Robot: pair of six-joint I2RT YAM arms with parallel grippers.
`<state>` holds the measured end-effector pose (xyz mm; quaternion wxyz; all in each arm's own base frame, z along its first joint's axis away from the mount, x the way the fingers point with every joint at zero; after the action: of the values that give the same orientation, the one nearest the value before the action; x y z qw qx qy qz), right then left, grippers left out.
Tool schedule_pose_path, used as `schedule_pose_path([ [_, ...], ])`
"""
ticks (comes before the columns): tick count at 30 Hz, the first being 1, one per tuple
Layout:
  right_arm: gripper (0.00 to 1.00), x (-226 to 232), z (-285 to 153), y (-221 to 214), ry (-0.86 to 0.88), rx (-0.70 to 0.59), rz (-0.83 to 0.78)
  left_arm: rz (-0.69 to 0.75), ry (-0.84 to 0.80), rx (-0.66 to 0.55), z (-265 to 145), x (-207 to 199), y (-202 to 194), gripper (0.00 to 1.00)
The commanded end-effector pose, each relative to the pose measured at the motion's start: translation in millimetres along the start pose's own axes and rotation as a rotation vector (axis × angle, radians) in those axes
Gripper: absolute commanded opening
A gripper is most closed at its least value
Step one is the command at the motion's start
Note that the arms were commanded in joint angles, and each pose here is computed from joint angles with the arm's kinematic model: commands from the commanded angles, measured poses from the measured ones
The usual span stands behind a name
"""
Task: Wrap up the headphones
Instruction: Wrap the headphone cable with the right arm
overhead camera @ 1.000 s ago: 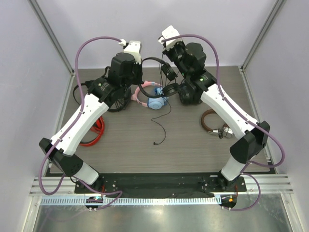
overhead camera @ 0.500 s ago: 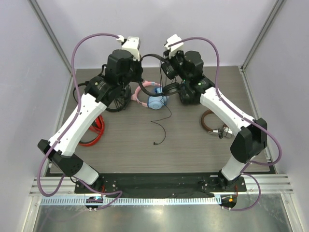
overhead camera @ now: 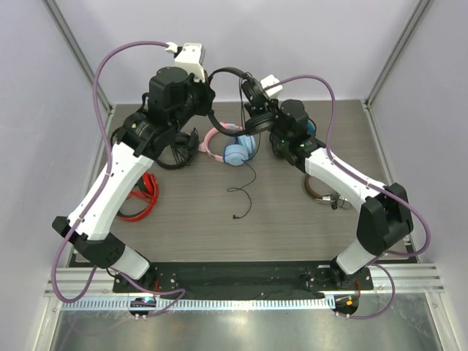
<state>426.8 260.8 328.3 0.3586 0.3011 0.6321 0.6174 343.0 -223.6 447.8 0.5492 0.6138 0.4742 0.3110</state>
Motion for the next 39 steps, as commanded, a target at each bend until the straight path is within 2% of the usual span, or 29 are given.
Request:
schedule_pose_path([
  [1, 0.07, 8.4, -14.5, 37.0, 0.035, -0.142, 0.081, -0.059, -0.053, -0.145, -26.4, -7.5, 45.7, 0.00],
  [11, 0.01, 35.5, -38.2, 21.1, 0.023, -0.130, 0.123, -0.087, -0.007, -0.171, -24.4, -2.1, 51.1, 0.00],
  [16, 0.01, 47.7, -52.7, 2.9, -0.033, -0.100, 0.127, -0.106, 0.001, -0.171, -22.6, -1.4, 50.6, 0.00],
  [28, 0.02, 83.2, -81.5, -33.2, -0.027, -0.043, 0.167, -0.149, -0.001, -0.187, -23.8, 0.7, 53.7, 0.00],
  [39, 0.06, 86.6, -77.5, -28.2, -0.019, -0.059, 0.221, -0.150, -0.021, -0.188, -26.7, -1.4, 53.5, 0.00],
])
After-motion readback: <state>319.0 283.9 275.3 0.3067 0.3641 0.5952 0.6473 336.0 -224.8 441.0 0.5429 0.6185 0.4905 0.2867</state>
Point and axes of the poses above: each gripper's point midway between its finger pads, its own z axis out along the fingers, its own x axis along the line the jaws close on, y = z × x, the point moved 3 cm from there along -z, back along the fingers, and after that the axes turned 1 degree about z, right-handed, at the moved point
